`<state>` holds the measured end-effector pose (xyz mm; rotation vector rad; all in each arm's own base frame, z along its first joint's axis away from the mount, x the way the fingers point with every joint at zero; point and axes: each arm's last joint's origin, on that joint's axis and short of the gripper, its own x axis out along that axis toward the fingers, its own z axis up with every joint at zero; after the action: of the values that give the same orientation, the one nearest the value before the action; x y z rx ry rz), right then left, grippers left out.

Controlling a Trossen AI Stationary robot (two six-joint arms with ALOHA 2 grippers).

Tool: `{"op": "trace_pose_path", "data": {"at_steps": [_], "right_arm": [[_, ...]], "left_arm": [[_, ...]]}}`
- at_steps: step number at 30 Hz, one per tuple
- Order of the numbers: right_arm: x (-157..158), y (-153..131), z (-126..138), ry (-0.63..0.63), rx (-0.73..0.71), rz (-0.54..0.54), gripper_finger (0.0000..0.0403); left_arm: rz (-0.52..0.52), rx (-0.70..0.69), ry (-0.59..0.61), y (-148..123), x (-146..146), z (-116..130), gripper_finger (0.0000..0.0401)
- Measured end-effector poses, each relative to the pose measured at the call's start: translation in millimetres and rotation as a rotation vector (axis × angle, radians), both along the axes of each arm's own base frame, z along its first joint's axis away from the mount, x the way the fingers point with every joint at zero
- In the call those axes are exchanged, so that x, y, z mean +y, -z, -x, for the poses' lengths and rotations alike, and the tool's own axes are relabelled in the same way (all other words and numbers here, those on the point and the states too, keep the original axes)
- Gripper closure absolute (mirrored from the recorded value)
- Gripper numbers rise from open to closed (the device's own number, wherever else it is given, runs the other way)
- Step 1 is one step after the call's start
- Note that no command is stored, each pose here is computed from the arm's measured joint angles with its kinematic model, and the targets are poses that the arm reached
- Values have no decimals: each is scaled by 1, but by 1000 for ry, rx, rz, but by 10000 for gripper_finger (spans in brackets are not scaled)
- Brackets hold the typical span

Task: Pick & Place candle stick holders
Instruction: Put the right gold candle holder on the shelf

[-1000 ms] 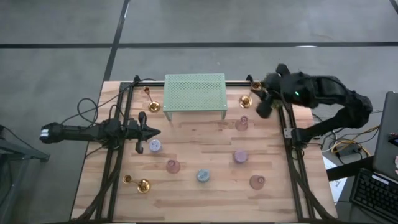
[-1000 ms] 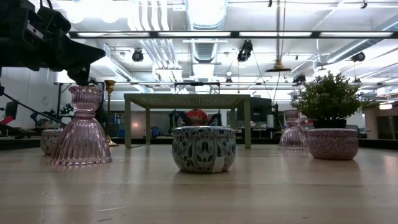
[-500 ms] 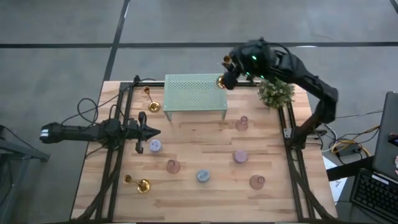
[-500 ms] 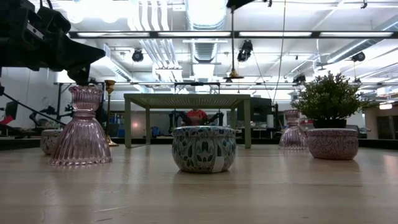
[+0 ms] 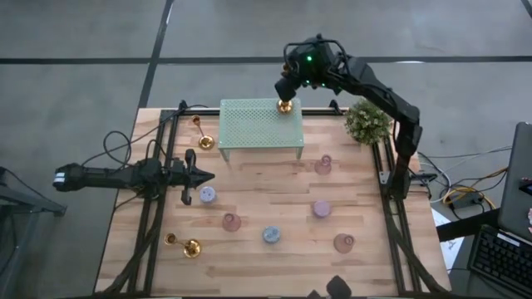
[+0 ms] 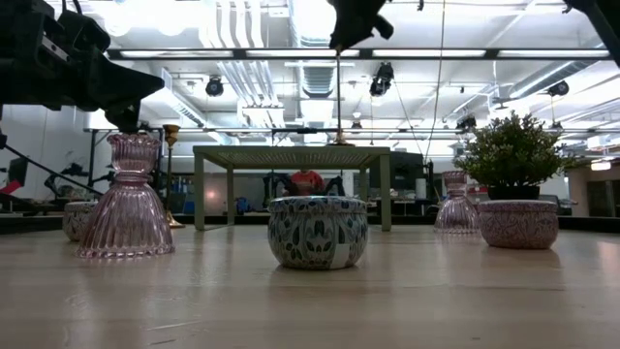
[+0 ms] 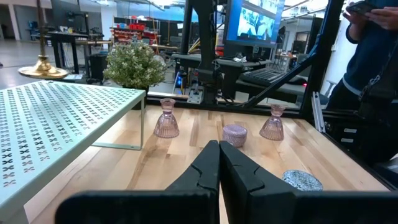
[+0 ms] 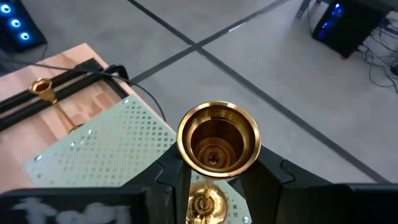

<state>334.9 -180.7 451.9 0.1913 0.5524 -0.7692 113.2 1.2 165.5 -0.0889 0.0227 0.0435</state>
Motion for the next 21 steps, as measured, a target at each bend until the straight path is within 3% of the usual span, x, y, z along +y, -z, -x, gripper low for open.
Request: {"op": "trace_pose_path", "data": {"at_steps": [11, 21], "right_arm": [[-21, 4, 9, 86, -15, -37, 296], [-31, 9, 14, 85, -11, -82, 296]], "left_arm": [[0, 3, 0, 0, 0, 0, 394], [0, 5, 0, 0, 0, 0, 394]]}}
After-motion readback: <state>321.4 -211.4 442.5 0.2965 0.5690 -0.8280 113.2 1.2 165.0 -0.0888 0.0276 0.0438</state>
